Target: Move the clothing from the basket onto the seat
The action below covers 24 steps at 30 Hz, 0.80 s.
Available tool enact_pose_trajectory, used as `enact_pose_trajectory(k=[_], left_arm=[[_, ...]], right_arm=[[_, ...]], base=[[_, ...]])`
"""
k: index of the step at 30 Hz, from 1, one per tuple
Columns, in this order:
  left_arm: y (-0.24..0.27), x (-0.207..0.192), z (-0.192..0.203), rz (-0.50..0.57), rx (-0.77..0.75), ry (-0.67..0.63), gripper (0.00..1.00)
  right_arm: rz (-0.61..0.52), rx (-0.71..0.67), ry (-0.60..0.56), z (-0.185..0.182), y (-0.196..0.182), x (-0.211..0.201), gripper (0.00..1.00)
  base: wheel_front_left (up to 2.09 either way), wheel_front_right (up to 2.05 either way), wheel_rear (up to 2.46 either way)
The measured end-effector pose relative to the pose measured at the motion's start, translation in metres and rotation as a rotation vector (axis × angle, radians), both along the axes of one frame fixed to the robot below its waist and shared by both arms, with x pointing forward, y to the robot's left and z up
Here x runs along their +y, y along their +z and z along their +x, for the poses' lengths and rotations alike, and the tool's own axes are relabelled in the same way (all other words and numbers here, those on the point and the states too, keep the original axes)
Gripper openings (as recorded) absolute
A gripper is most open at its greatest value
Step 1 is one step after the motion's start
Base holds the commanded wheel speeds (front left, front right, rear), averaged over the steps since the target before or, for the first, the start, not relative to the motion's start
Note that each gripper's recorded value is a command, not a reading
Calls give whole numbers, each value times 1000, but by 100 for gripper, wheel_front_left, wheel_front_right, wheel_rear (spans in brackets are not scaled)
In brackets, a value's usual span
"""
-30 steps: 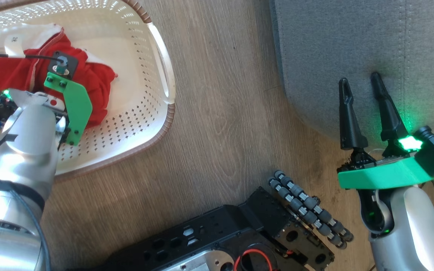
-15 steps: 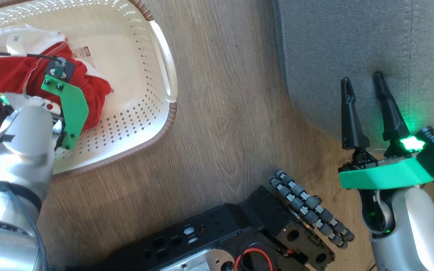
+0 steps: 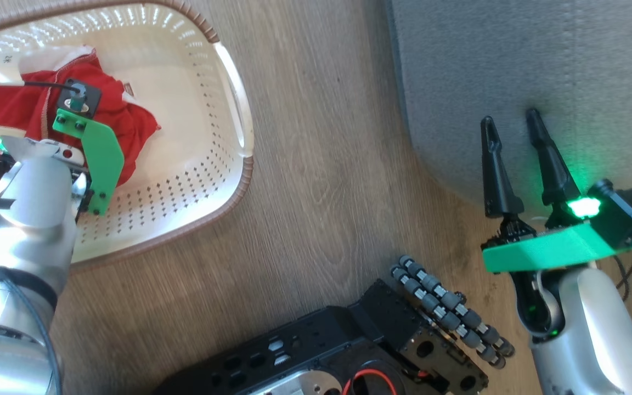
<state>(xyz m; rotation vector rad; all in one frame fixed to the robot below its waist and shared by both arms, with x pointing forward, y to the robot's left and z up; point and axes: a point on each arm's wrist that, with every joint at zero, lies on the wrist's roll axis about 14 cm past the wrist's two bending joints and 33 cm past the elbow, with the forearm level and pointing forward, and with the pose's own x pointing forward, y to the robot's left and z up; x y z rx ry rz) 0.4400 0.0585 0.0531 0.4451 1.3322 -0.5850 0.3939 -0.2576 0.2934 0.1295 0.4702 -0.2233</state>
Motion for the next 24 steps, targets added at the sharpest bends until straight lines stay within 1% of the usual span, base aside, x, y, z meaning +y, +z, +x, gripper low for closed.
enact_pose_trajectory(k=[5, 9, 15, 24], left_arm=[[18, -7, 15, -46, -82, 32, 0], [40, -12, 12, -89, -131, 56, 0], [88, -21, 3, -162, -224, 87, 0], [174, -20, 22, -268, -498, 148, 0]], right_arm=[[-6, -67, 11, 17, 18, -1, 100], [-19, -137, 5, 28, 42, -6, 100], [-30, -209, -6, 23, 77, -9, 100], [-14, -318, -5, 11, 122, -3, 100]], base=[[0, 0, 0], [0, 0, 0], [0, 0, 0], [0, 0, 0]])
